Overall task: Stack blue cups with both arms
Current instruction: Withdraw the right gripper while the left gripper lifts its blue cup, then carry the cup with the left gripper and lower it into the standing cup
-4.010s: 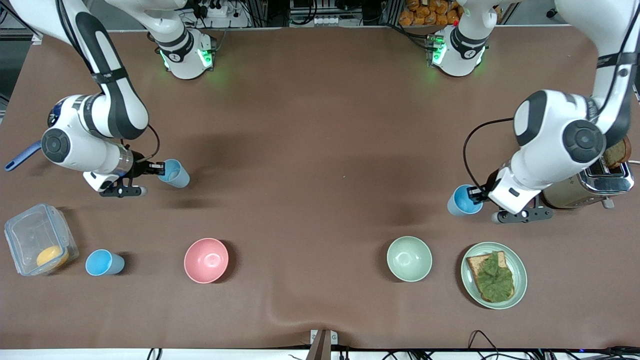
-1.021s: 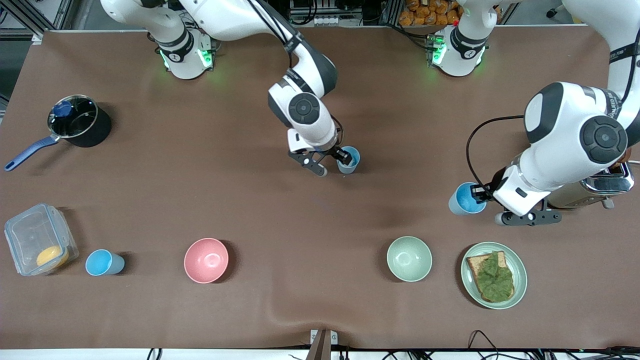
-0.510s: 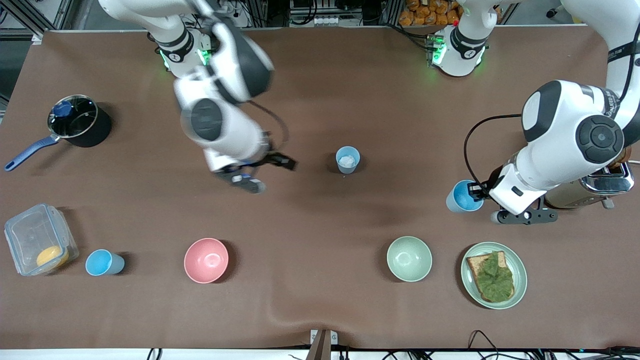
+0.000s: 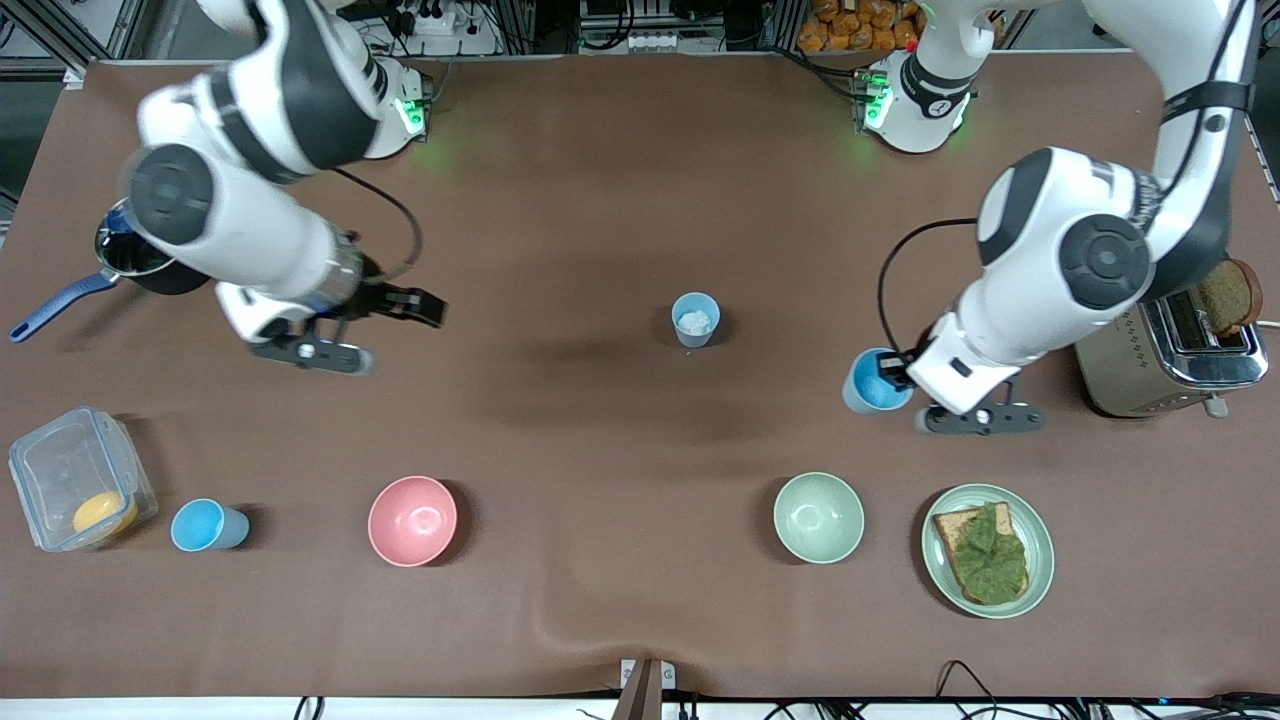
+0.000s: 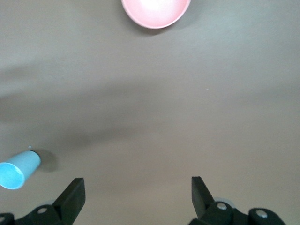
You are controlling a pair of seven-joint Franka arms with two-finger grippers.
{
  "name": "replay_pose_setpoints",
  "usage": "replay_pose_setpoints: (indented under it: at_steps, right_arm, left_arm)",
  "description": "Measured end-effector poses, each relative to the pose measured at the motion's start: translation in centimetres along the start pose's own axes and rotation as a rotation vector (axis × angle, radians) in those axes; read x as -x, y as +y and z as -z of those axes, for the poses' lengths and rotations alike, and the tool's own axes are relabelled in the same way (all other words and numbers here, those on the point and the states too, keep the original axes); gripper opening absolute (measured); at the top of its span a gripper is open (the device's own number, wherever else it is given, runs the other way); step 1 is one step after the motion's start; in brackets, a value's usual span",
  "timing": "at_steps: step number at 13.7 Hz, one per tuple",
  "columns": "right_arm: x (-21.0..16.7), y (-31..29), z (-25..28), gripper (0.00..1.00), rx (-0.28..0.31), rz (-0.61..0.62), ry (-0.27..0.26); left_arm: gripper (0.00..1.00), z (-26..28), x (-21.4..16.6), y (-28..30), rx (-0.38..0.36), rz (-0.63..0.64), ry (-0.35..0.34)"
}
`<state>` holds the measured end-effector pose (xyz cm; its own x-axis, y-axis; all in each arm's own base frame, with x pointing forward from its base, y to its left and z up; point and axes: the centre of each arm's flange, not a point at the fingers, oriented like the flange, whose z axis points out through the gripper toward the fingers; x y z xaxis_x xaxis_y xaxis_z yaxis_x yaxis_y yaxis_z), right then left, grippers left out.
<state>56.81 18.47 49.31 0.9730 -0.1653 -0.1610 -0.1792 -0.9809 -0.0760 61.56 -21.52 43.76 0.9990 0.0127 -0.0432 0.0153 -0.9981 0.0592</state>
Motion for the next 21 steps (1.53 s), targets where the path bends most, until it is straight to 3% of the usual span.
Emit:
replay_pose_setpoints:
  at_steps: [5,9,14,16,21]
  right_arm:
    - [-0.5,9.8,4.9,1.0,-0.035,-0.009,0.029]
    - [-0.3,11.9,9.6,1.0,0.013,-0.027,0.097]
    - [-1.6,15.6,9.9,1.0,0.003,-0.001,0.095]
    - [-1.9,17.0,10.5,1.0,0.003,0.069,0.106]
    - [-2.1,18.0,10.7,1.0,0.018,0.114,0.11]
  left_arm:
    - [0.03,-3.1,3.4,9.3,0.002,0.096,-0.027]
    - [0.03,-5.3,6.1,14.5,-0.003,0.136,-0.049]
    - [0.03,-8.9,10.0,18.9,-0.032,0.187,-0.083]
    - [0.03,-11.0,12.2,20.6,-0.041,0.182,-0.091]
    - [0.03,-14.2,14.3,20.3,-0.084,0.171,-0.128]
